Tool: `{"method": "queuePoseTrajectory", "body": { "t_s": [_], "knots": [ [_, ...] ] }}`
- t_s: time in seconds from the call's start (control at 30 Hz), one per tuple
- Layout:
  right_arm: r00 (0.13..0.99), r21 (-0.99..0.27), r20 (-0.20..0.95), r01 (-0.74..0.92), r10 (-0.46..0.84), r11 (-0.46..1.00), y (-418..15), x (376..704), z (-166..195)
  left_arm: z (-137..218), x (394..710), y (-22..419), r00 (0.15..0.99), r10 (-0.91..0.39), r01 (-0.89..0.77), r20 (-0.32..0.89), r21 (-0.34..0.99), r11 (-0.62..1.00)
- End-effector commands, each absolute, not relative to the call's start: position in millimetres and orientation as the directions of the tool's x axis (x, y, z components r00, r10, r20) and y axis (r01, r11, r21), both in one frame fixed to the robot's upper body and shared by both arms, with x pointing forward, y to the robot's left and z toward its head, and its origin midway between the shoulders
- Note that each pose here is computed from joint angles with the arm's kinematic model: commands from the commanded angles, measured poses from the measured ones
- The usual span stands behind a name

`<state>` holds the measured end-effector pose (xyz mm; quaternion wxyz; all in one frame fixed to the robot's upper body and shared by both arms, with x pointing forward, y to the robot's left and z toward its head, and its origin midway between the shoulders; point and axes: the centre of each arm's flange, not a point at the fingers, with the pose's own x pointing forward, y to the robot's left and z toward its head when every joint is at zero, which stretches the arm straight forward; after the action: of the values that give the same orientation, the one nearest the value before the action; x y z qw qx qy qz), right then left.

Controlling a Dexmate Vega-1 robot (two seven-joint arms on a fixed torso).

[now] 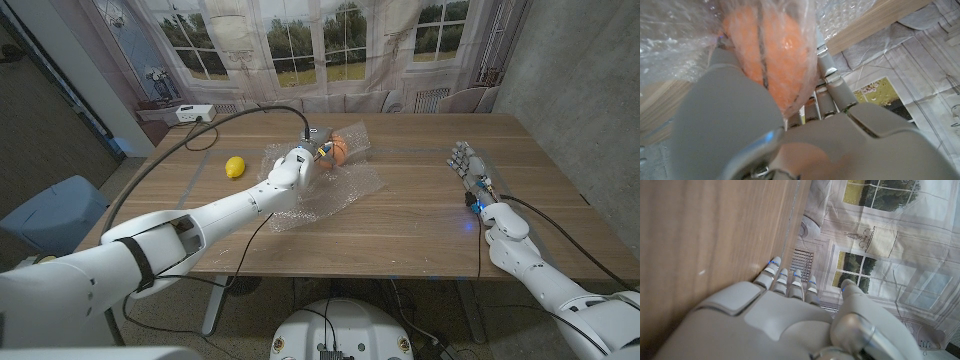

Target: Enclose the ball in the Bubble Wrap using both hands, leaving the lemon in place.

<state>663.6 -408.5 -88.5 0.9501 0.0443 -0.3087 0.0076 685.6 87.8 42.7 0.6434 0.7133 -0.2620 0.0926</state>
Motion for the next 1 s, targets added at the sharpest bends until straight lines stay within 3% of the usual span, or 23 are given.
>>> {"method": "queuePoseTrajectory", "body": {
  "t_s": [0.03,0.53,1.0],
  "knots": [
    [0.807,0.076,0.591,-0.060,0.004,0.995,-407.4,663.9,-87.2,76.5,656.5,84.9,0.676,-0.268,-0.677,0.687,0.722,0.144],
    [0.802,0.077,0.595,-0.105,0.039,0.991,-405.4,660.2,-87.9,98.5,632.5,77.6,0.413,-0.248,-0.802,0.877,0.478,0.358],
    [0.809,0.040,0.572,-0.195,0.137,0.980,-397.6,660.0,-84.3,112.3,611.5,65.5,0.219,-0.223,-0.740,0.950,0.311,0.596]
  ]
}}
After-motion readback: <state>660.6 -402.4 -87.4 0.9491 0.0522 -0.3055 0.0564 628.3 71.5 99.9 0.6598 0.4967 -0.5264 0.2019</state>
